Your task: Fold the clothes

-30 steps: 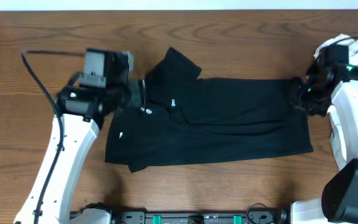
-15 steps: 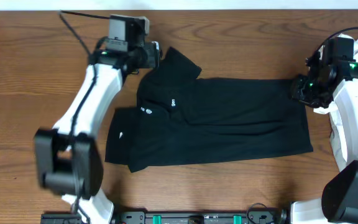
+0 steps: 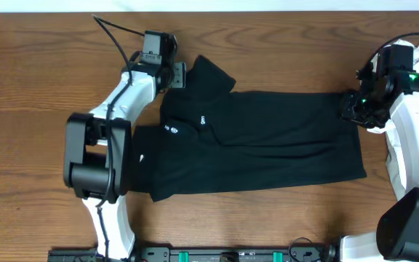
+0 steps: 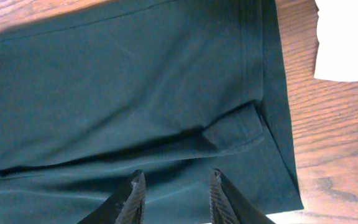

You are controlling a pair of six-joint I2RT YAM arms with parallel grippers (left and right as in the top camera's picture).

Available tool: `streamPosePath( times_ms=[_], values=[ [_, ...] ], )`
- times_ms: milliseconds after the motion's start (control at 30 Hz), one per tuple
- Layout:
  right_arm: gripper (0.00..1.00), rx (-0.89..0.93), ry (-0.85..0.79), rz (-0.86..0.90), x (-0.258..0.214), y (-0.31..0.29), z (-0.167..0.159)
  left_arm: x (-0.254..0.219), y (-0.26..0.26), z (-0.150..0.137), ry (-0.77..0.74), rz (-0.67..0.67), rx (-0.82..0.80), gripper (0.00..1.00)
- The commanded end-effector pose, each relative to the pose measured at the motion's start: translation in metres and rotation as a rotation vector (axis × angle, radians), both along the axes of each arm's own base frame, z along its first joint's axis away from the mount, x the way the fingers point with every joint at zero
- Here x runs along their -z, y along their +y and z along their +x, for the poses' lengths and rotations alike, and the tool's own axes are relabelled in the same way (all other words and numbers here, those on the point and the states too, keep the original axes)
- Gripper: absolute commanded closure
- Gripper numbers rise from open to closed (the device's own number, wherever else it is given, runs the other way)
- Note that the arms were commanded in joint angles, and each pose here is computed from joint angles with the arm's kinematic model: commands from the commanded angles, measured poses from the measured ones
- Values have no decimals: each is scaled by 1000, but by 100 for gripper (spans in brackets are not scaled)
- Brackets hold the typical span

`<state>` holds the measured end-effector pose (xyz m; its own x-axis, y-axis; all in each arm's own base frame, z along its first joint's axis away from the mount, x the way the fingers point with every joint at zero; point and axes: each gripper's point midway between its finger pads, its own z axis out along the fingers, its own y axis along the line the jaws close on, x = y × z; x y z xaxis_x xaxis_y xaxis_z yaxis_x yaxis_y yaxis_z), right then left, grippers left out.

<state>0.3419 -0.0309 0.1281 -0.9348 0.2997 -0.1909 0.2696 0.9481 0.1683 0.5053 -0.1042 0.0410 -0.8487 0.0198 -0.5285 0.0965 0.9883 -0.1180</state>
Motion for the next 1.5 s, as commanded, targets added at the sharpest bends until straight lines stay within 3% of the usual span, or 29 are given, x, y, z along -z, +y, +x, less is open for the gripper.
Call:
streamPosePath(
  times_ms=[0, 633, 933, 1167, 1333, 1467],
  values=[
    [67, 0, -23, -4, -9, -5, 1, 14, 4, 5, 4, 52, 23, 38],
    [64, 10, 1, -43, -1, -12, -4, 38, -1, 6, 25, 62, 39, 38],
    [64, 9, 12, -42, -1, -11, -7, 48, 47, -4, 70, 294, -89, 48],
    [64, 10, -3, -44, -2, -12, -3, 53, 57, -18, 135, 297, -159, 50],
    [64, 11, -29, -49, -3, -13, 3, 29, 50, -13, 85, 272, -155, 51],
    [63, 11, -70, -55, -6, -14, 12, -29, 29, 4, -51, 134, -128, 50]
  ],
)
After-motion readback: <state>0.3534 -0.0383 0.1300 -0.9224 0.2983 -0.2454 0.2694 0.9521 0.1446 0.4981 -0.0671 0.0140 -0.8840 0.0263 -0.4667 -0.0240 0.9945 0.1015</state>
